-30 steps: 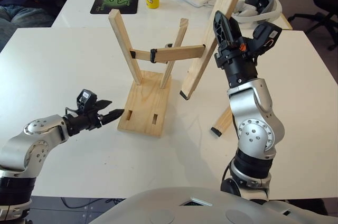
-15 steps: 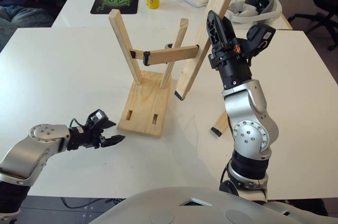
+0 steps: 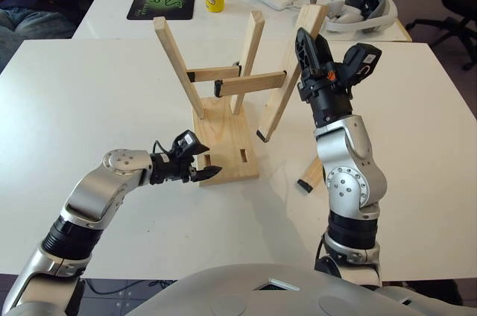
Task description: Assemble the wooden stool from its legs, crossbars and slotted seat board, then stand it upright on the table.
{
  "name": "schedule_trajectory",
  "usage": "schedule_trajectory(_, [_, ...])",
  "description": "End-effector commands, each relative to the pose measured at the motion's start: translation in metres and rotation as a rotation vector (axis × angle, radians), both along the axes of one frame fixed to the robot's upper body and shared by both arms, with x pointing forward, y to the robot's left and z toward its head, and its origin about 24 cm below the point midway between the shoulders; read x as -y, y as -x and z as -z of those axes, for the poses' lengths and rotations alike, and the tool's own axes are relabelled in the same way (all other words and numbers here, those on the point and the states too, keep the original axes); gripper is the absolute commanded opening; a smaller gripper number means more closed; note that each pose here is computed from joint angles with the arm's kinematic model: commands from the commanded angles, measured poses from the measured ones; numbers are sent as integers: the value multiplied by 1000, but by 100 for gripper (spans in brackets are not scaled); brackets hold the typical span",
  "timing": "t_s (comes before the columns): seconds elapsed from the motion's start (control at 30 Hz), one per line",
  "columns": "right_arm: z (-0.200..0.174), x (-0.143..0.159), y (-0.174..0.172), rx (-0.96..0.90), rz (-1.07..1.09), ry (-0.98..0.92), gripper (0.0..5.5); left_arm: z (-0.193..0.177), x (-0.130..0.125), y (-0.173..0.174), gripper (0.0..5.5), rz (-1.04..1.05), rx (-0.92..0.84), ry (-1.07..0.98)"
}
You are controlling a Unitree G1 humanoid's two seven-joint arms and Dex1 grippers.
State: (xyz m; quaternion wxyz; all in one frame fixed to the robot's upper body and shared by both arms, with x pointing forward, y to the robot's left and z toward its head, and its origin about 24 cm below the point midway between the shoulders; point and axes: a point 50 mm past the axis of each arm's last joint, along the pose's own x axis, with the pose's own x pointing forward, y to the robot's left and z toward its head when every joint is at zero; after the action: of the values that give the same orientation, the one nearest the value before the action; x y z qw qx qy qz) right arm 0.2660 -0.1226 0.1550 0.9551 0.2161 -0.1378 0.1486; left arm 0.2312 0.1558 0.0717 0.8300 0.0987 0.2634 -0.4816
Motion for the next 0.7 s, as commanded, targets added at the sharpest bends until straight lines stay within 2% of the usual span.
schedule_trajectory(0.03, [6,-7,4,0,14,-55,107,-2,-1,-1,345,18,-11,-8])
schedule_trajectory(0.23, [6,-18,11,-35,2,-177,107,-9,-18,-7,345,9,-15,-50])
schedule_trajectory(0.4, [19,-30,12,-123,35,-267,107,-13,-20,-9,345,47,-27,-67])
schedule_trajectory(0.7, [3,-55,28,-20,63,-361,107,-20,-25,-18,345,130,-69,-118])
